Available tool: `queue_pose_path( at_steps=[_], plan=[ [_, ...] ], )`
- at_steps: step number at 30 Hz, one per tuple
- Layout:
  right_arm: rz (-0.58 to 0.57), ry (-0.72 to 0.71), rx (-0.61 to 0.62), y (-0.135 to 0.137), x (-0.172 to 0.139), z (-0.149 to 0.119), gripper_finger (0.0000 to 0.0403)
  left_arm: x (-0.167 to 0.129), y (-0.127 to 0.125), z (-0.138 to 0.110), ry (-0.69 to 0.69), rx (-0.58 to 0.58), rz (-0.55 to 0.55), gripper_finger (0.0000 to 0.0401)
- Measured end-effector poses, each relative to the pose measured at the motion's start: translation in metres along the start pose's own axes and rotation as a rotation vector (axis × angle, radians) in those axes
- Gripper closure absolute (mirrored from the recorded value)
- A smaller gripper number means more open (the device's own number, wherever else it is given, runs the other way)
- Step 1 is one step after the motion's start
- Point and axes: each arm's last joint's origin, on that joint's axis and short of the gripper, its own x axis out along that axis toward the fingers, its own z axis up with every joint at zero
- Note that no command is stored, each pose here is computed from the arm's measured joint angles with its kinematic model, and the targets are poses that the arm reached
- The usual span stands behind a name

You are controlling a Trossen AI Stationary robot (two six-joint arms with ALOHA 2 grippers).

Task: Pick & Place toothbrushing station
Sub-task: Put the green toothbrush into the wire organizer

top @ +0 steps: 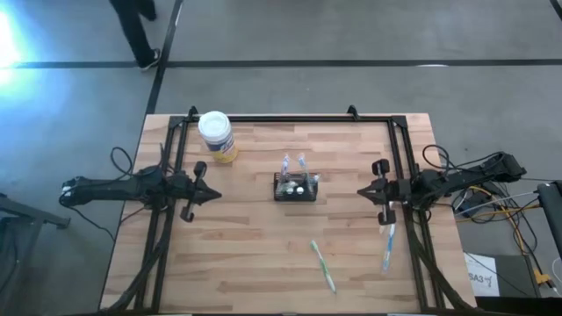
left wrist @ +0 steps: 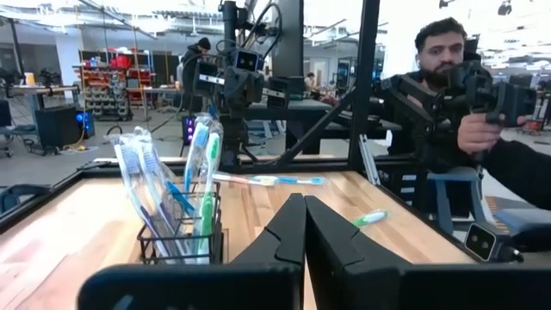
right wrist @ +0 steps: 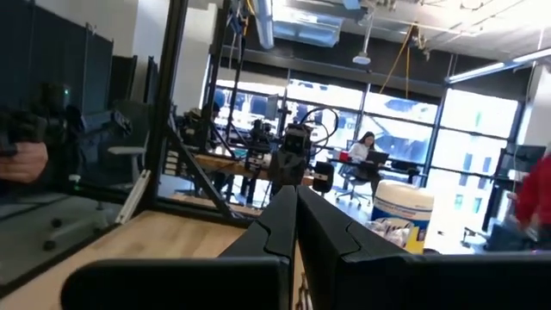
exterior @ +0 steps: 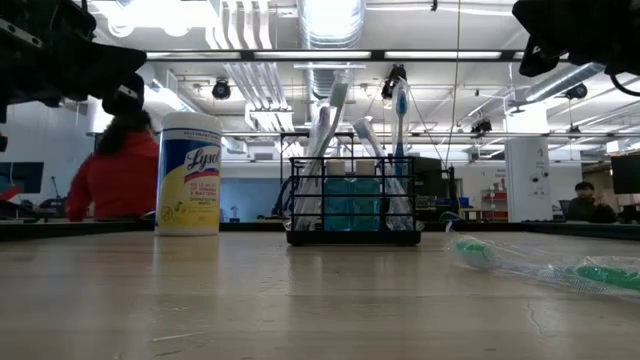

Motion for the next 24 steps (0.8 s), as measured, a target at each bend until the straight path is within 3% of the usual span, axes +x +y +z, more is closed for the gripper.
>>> queue_pose_path(
  at_steps=[5, 10, 17, 20, 24],
  plan=[
    [-0.013, -0.039, -0.014, -0.002, 0.002, 0.009, 0.0394, 0.0, 0.0, 0.0, 0.001, -0.005, 0.002, 0.0397],
    [-0.024, -0.064, -0.051, -0.007, 0.019, 0.049, 0.0394, 0.0, 0.0, -0.003, 0.026, -0.016, 0.005, 0.0392],
    [-0.155, 0.192, 0.014, -0.019, 0.057, 0.107, 0.0394, 0.0, 0.0, -0.004, 0.033, -0.019, 0.006, 0.039],
    [-0.218, 0.349, 0.065, -0.022, 0.073, 0.123, 0.0394, 0.0, 0.0, -0.004, 0.042, -0.024, 0.007, 0.0393],
    [-0.219, 0.541, 0.131, -0.018, 0.098, 0.133, 0.0394, 0.0, 0.0, -0.005, 0.048, -0.036, 0.008, 0.0392]
  ],
)
